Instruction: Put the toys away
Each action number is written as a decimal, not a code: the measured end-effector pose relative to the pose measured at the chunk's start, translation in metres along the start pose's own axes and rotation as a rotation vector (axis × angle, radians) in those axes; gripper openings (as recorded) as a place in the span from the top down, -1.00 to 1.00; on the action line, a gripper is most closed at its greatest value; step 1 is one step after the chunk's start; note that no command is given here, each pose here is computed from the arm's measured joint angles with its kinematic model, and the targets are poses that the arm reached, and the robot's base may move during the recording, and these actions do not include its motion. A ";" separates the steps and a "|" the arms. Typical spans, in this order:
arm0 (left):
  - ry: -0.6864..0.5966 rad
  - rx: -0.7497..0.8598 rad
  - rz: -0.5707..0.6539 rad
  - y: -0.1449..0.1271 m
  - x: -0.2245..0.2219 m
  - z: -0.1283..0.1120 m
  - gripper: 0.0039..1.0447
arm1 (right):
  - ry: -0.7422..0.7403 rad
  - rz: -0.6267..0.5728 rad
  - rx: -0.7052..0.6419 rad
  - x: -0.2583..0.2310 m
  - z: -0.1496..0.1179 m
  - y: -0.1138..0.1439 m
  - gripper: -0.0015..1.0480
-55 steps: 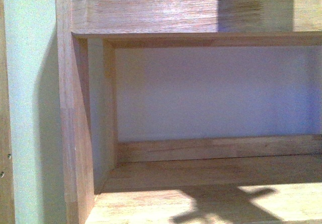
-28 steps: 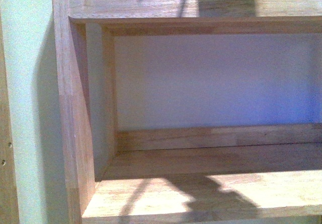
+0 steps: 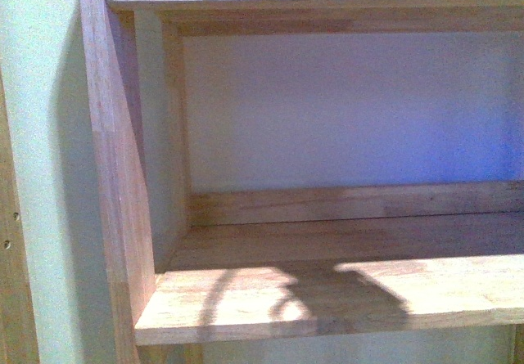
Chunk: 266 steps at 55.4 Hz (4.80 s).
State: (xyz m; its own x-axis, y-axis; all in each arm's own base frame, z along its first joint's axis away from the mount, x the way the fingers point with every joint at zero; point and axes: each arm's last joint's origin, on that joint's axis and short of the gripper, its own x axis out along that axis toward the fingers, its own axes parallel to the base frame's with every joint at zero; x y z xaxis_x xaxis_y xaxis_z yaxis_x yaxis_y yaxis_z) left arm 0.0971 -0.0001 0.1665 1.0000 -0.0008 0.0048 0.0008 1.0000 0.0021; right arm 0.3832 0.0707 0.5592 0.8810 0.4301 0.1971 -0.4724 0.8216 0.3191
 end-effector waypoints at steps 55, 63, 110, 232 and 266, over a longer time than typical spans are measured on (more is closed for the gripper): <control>0.000 0.000 0.000 0.000 0.000 0.000 -0.89 | 0.072 0.084 0.229 0.025 -0.033 -0.010 0.65; 0.000 0.000 0.000 0.000 0.000 0.000 -0.89 | 0.072 0.079 0.228 0.027 -0.034 -0.009 0.33; 0.000 0.000 0.000 0.000 0.000 0.000 -0.89 | -0.153 0.167 0.015 -0.071 0.035 0.019 -0.99; 0.000 0.000 0.000 0.000 0.000 0.000 -0.89 | 0.119 -0.483 -0.365 -0.344 -0.311 -0.048 0.70; 0.000 0.000 0.000 0.000 0.000 0.000 -0.89 | 0.115 -0.485 -0.367 -0.360 -0.330 -0.049 0.70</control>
State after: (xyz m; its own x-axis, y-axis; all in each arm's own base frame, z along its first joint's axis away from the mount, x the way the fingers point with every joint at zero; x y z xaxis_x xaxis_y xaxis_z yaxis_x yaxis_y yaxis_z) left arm 0.0971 -0.0001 0.1665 1.0000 -0.0011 0.0048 0.0011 1.0000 0.0021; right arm 0.0975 -0.0004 0.1670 1.0000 -0.0038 0.0021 0.0038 1.0000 0.0036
